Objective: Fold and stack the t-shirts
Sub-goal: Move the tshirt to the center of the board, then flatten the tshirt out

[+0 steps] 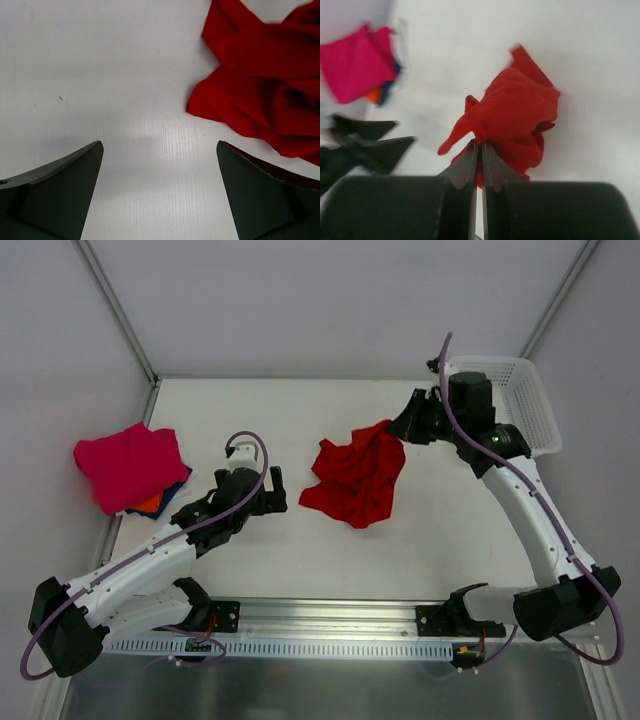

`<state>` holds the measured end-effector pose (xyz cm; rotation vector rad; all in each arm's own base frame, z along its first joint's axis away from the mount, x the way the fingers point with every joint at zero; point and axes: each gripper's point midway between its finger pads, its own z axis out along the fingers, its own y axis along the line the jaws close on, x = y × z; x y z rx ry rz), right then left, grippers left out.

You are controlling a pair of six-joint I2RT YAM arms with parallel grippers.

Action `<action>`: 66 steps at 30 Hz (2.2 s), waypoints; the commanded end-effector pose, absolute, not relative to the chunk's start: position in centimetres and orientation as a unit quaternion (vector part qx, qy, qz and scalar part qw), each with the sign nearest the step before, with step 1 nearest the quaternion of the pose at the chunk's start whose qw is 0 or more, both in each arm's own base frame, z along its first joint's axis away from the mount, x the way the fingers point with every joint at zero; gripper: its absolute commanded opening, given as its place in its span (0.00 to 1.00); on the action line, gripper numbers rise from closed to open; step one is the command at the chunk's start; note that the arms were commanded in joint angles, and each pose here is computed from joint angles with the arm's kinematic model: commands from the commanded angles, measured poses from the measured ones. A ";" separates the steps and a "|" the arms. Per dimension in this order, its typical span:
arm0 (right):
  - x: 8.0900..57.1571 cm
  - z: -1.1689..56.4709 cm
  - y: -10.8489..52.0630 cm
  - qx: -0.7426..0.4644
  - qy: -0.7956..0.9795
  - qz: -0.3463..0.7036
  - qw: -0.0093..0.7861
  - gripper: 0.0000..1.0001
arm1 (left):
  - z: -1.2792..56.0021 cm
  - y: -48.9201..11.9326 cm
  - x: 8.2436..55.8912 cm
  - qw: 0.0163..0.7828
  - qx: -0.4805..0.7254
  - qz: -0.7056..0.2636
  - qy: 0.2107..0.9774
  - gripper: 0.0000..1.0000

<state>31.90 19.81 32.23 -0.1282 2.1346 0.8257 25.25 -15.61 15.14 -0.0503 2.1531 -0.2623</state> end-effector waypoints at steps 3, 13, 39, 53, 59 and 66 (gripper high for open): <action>31.9 19.5 11.2 0.033 0.925 0.090 0.367 0.08 | 15.4 -15.7 25.3 0.470 -0.033 -0.120 0.874 0.99; 28.2 17.1 6.7 0.081 0.924 -0.001 0.375 1.00 | 14.9 -18.2 26.8 0.468 -0.002 -0.138 0.873 0.99; 29.5 8.9 12.5 0.029 0.948 0.062 0.310 0.99 | 13.8 -29.7 36.2 0.534 0.074 -0.313 0.782 0.99; 29.8 5.3 13.8 0.016 0.963 0.007 0.269 0.75 | 13.9 -27.3 34.5 0.546 0.069 -0.298 0.780 0.99; 30.2 7.9 12.8 0.018 0.955 -0.015 0.296 0.74 | 14.9 -26.3 34.0 0.557 0.066 -0.299 0.772 0.99; 30.5 11.9 12.1 0.015 0.942 -0.019 0.334 0.78 | 14.3 -26.7 33.8 0.546 0.065 -0.306 0.777 0.99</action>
